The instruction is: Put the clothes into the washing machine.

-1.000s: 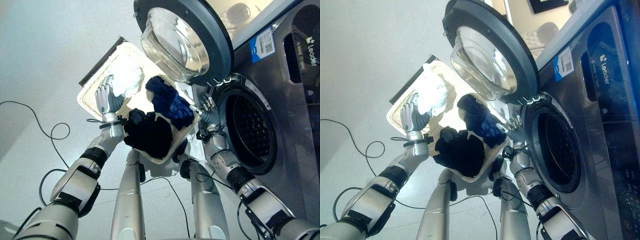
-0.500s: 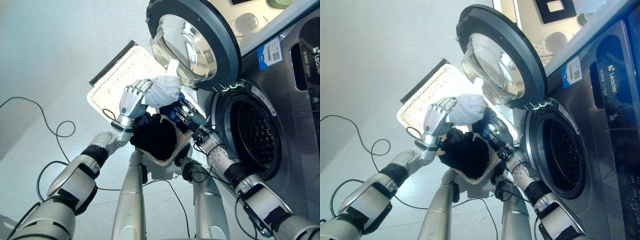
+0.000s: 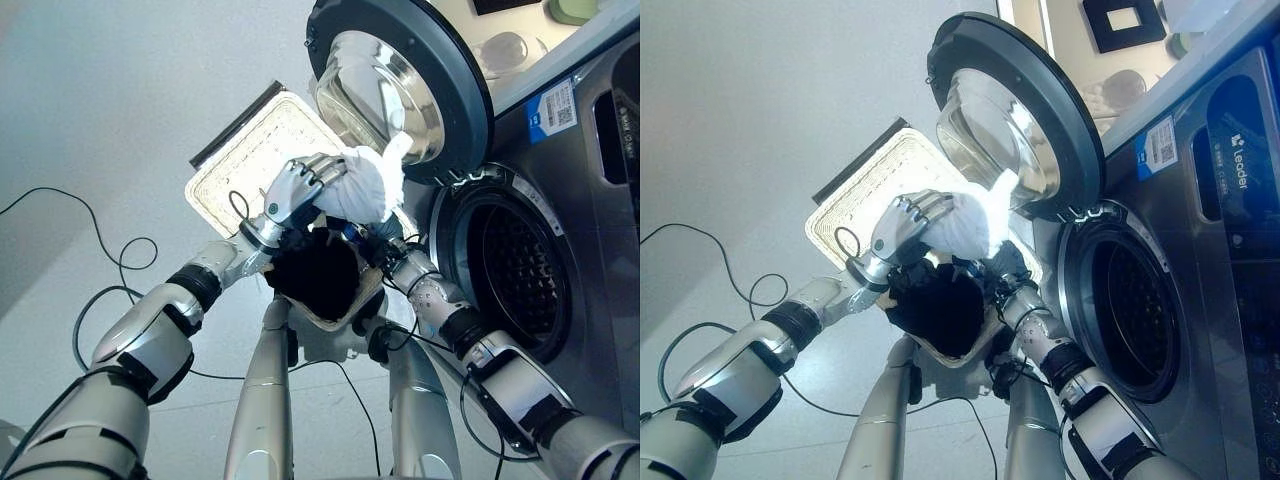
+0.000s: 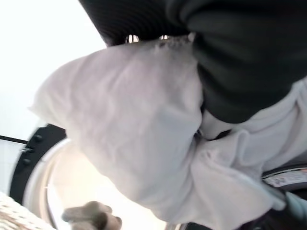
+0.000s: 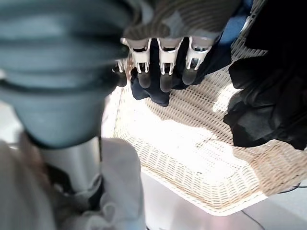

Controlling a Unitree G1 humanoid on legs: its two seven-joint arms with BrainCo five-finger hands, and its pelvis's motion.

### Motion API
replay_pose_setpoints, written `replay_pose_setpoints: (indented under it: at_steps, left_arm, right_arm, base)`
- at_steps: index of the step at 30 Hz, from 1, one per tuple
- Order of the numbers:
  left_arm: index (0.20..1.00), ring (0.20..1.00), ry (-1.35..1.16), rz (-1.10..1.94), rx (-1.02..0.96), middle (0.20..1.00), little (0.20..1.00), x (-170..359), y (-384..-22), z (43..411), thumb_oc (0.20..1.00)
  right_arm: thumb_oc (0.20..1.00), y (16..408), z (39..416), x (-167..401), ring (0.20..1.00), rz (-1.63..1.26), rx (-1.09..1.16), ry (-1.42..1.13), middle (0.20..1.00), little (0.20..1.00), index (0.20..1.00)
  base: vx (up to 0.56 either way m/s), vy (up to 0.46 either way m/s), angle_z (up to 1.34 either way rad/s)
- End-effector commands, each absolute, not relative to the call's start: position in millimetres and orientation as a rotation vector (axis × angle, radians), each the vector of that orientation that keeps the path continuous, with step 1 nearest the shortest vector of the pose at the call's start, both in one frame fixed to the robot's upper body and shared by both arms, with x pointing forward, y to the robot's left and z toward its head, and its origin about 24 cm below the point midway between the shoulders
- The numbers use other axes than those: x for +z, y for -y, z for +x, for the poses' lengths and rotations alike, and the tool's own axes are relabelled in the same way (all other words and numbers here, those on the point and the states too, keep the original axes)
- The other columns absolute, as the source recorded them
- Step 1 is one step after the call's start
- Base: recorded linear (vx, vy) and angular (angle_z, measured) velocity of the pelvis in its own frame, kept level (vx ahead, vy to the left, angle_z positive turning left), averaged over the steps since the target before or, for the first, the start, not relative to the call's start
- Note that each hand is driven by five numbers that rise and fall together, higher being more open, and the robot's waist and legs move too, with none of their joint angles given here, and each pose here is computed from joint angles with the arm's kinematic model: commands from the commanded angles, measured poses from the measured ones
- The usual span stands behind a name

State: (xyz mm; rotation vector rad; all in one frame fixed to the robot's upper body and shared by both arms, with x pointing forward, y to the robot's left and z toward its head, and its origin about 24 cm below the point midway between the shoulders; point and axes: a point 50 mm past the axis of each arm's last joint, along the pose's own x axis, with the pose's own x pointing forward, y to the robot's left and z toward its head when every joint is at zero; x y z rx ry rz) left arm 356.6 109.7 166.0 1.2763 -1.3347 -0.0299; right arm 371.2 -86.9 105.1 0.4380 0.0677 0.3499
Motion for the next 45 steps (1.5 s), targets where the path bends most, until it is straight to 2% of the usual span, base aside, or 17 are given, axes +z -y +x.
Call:
replay_pose_setpoints:
  at_steps: [1, 15, 21, 28, 45]
  left_arm:
    - [0.200, 0.200, 1.455, 1.157, -0.008, 0.200, 0.200, 194.3, -75.8, 352.9, 0.200]
    - [0.200, 0.200, 1.296, 1.328, -0.054, 0.200, 0.200, 182.6, -81.3, 365.9, 0.200]
    - [0.200, 0.200, 1.188, 1.215, 0.084, 0.200, 0.200, 183.7, -94.8, 370.6, 0.200]
    - [0.200, 0.200, 1.113, 1.065, 0.285, 0.200, 0.200, 177.1, -117.1, 368.4, 0.200]
    - [0.200, 0.200, 1.156, 1.066, 0.356, 0.200, 0.200, 187.0, -116.2, 367.7, 0.200]
  right_arm:
    - [1.000, 83.2, 373.5, 128.2, 1.000, 0.415, 0.366, 0.033, 1.000, 1.000, 1.000]
    - [1.000, 69.7, 364.4, 151.9, 1.000, 0.501, 0.404, 0.181, 1.000, 1.000, 1.000]
    - [1.000, 67.7, 361.4, 151.9, 1.000, 0.450, 0.392, 0.197, 1.000, 1.000, 1.000]
    - [1.000, 82.6, 357.7, 142.4, 1.000, 0.323, 0.298, 0.240, 1.000, 1.000, 1.000]
    - [1.000, 86.0, 335.5, 140.2, 1.000, 0.389, 0.390, 0.359, 1.000, 1.000, 1.000]
  base:
    - [0.00, 0.000, 0.00]
    - [0.00, 0.002, 0.00]
    - [0.00, 0.003, -0.02]
    - [0.00, 0.000, 0.00]
    - [0.00, 0.003, -0.01]
